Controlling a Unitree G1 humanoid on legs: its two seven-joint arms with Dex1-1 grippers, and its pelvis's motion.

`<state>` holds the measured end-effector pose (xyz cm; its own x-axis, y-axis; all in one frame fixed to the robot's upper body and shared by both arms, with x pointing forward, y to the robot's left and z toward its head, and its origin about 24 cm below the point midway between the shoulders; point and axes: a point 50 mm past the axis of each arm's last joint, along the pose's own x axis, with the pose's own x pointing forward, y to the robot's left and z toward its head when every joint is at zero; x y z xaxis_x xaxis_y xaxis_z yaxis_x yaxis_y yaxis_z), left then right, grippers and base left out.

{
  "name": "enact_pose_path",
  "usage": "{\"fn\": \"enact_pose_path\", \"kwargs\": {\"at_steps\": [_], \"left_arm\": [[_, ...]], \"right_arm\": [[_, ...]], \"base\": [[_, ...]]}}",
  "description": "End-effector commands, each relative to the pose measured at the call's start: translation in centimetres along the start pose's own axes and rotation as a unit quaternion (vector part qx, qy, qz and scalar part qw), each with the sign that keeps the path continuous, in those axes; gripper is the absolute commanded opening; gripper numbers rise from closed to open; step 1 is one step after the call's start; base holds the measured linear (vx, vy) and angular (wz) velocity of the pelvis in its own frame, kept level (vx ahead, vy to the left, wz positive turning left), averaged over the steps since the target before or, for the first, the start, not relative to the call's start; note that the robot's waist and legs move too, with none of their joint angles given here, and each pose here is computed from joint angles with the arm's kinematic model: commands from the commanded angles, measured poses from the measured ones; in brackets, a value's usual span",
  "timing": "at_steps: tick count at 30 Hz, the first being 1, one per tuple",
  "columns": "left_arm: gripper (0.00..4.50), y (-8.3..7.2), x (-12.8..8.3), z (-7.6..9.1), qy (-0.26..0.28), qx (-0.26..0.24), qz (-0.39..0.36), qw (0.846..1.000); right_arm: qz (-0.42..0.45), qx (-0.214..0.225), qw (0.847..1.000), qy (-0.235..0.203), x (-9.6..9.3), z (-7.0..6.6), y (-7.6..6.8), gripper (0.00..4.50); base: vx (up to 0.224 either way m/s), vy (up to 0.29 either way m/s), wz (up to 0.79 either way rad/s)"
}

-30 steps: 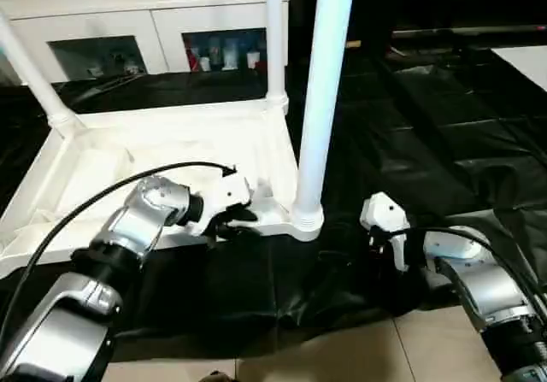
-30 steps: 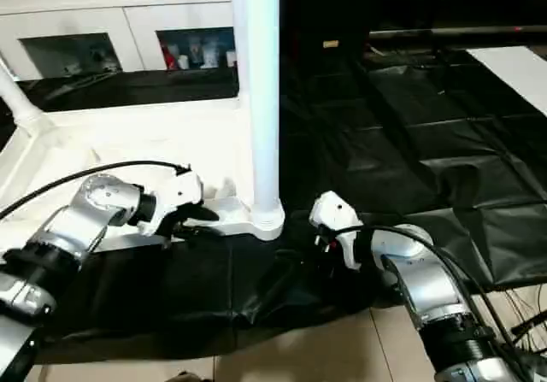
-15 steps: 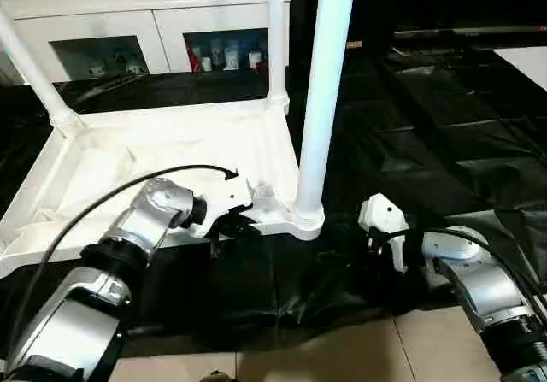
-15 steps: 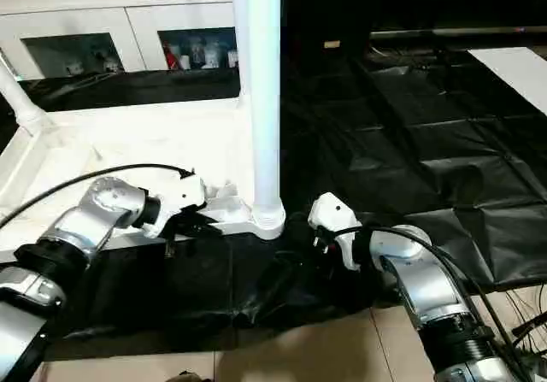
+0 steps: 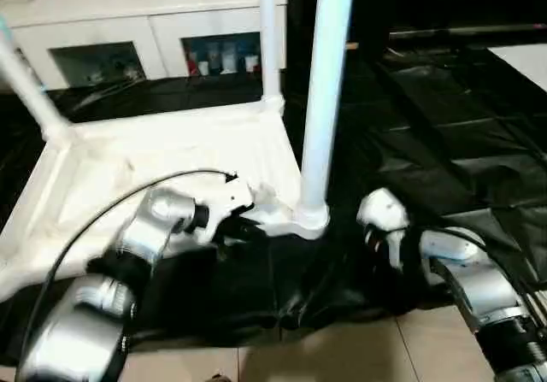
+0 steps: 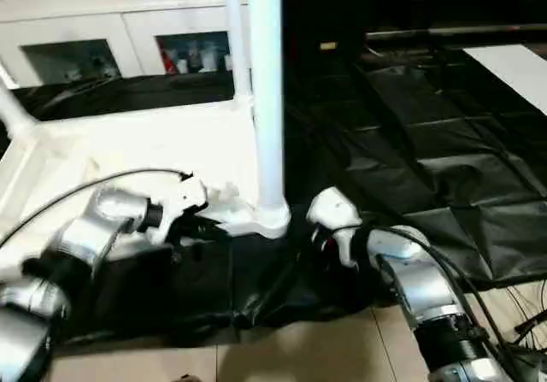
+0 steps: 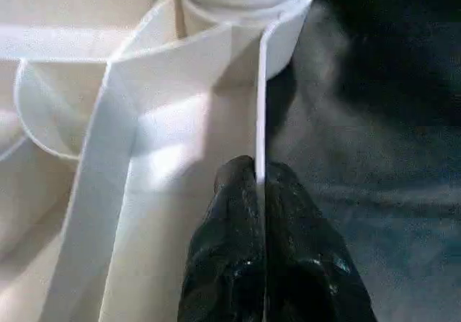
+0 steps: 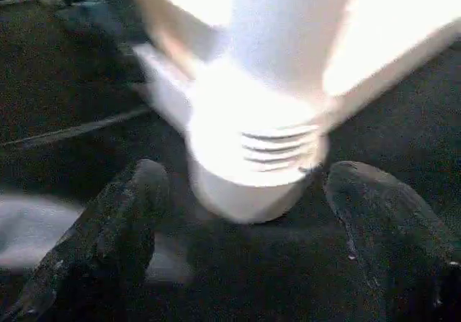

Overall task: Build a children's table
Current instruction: Rotate table base, then rotate leg to tighten

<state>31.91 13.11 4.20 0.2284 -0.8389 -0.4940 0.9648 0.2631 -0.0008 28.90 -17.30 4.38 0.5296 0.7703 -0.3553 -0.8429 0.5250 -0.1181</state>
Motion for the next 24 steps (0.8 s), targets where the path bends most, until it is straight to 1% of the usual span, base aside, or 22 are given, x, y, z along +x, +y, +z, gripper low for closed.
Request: {"fn": "enact_pose_path", "kwargs": {"at_steps": [1,4,5,6,7,8,9,11,12,13,17,19,22,24], "left_arm": [[0.03,-1.1,0.7,-0.6,-0.051,-0.052,0.008,0.997],[0.03,-2.2,1.2,-1.0,-0.055,-0.061,0.003,0.997],[0.03,-2.2,1.2,-1.0,-0.055,-0.061,0.003,0.997],[0.03,-2.5,1.4,-1.2,-0.053,-0.062,0.002,0.997],[0.03,-3.0,1.5,-1.6,-0.032,-0.052,0.005,0.998],[0.03,-3.1,1.5,-1.8,-0.023,-0.048,0.005,0.999],[0.03,-3.3,1.6,-2.1,-0.004,-0.036,0.008,0.999],[0.03,-3.3,1.5,-2.4,0.014,-0.029,0.016,0.999],[0.01,-3.2,1.5,-2.5,0.017,-0.029,0.018,0.999],[0.01,-3.1,1.3,-2.6,0.031,-0.023,0.027,0.999],[0.00,-2.9,1.2,-2.7,0.044,-0.021,0.037,0.998],[0.00,-3.0,1.2,-2.8,0.061,-0.024,0.038,0.997],[0.00,-2.8,1.2,-2.6,0.058,-0.025,0.039,0.997],[0.00,-2.8,1.2,-2.6,0.064,-0.025,0.033,0.997]], "right_arm": [[-0.014,0.002,1.000,-0.015,-0.2,0.3,-0.5,3.94],[-0.013,0.006,1.000,-0.023,-0.4,0.1,-0.5,3.94],[-0.013,0.006,1.000,-0.023,-0.4,0.1,-0.5,3.94],[-0.013,0.010,0.999,-0.030,-0.4,0.0,-0.5,3.94],[-0.011,0.009,0.999,-0.039,-0.2,0.0,-0.4,3.94],[-0.011,0.008,0.999,-0.040,-0.1,0.0,-0.4,3.94],[-0.003,0.009,0.999,-0.042,0.1,0.0,-0.4,3.94],[0.008,0.011,0.999,-0.046,0.3,0.1,-0.3,3.94],[0.010,0.012,0.999,-0.047,0.4,0.2,-0.3,4.11],[0.004,0.014,0.998,-0.057,0.6,0.6,-0.7,4.11],[0.004,0.012,0.998,-0.064,0.8,1.2,-1.0,4.38],[0.009,0.005,0.998,-0.068,1.1,1.5,-1.2,4.45],[0.006,-0.012,0.998,-0.065,1.6,1.7,-1.5,4.45],[0.016,-0.013,0.998,-0.062,1.7,1.7,-1.4,4.45]], "base": [[0.000,0.000,0.00],[0.000,0.000,0.00],[0.000,0.000,0.00],[0.000,0.000,0.00],[0.000,0.000,0.00],[0.000,0.000,0.00],[0.000,0.000,0.00],[0.000,0.000,0.00],[0.000,0.000,0.00],[0.000,0.000,0.00],[0.000,0.000,0.00],[0.000,0.000,0.00],[0.000,0.000,0.00],[0.000,0.000,0.00]]}}
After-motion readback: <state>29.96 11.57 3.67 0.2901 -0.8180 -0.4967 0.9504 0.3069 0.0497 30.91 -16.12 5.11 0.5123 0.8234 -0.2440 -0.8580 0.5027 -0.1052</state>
